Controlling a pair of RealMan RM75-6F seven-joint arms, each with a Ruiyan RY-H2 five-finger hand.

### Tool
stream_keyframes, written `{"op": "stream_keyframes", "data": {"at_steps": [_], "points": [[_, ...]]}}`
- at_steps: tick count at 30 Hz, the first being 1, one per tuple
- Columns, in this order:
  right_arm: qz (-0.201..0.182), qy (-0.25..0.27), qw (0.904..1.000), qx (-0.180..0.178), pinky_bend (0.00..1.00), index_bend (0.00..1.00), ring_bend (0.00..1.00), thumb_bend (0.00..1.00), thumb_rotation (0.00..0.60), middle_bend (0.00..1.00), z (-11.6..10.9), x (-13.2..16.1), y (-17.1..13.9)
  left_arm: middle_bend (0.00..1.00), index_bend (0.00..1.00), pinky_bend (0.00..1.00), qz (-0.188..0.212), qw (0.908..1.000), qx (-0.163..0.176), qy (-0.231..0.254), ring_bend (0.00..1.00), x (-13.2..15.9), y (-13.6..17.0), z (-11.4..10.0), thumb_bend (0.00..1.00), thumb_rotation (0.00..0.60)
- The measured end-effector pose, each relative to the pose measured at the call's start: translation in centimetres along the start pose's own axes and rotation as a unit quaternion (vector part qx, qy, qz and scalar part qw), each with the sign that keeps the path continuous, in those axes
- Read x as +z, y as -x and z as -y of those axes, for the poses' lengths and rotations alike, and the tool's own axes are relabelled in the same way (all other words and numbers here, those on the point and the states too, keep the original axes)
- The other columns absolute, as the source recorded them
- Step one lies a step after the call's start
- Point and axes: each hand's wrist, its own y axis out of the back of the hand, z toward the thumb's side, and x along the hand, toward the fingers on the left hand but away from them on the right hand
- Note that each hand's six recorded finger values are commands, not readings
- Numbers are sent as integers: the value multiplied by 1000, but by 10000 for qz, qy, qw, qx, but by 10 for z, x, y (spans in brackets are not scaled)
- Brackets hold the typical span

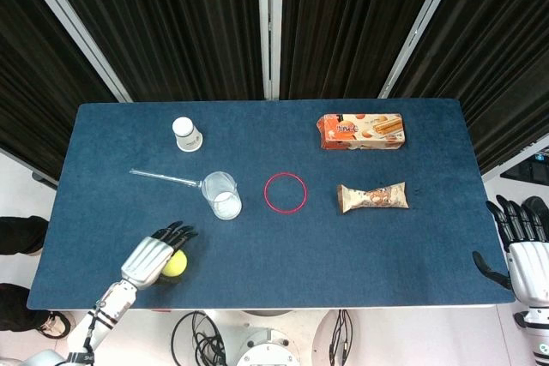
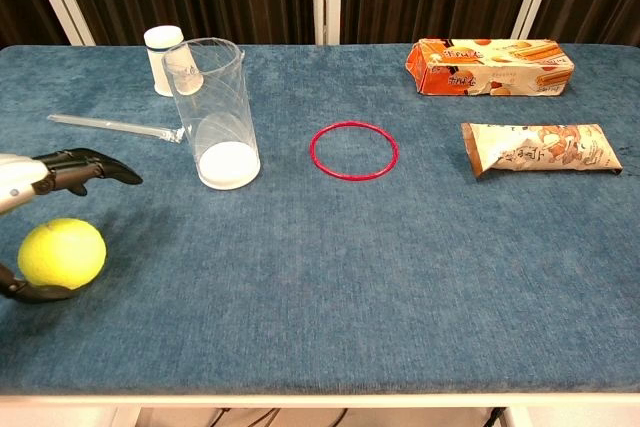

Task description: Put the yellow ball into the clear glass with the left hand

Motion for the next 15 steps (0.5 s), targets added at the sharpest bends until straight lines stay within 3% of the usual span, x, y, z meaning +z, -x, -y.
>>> {"op": "stream_keyframes", "data": {"at_steps": [5,12,15], "points": [[42,22,10000,57,0,0,0,236,600,0,3,-6,0,233,289,449,-142,9996,-8,-237,224,-5,-3,5,155,600],[58,33,10000,53,0,0,0,235,600,0,2,-9,1,459,443,723,-267,9990,-17,-358,466,-9,-5,10,161,600],[71,35,10000,45,0,0,0,237,600,0,2,-9,1,507,495,782,-295,9989,-9,-362,522,-8,-7,10,170,600]]}}
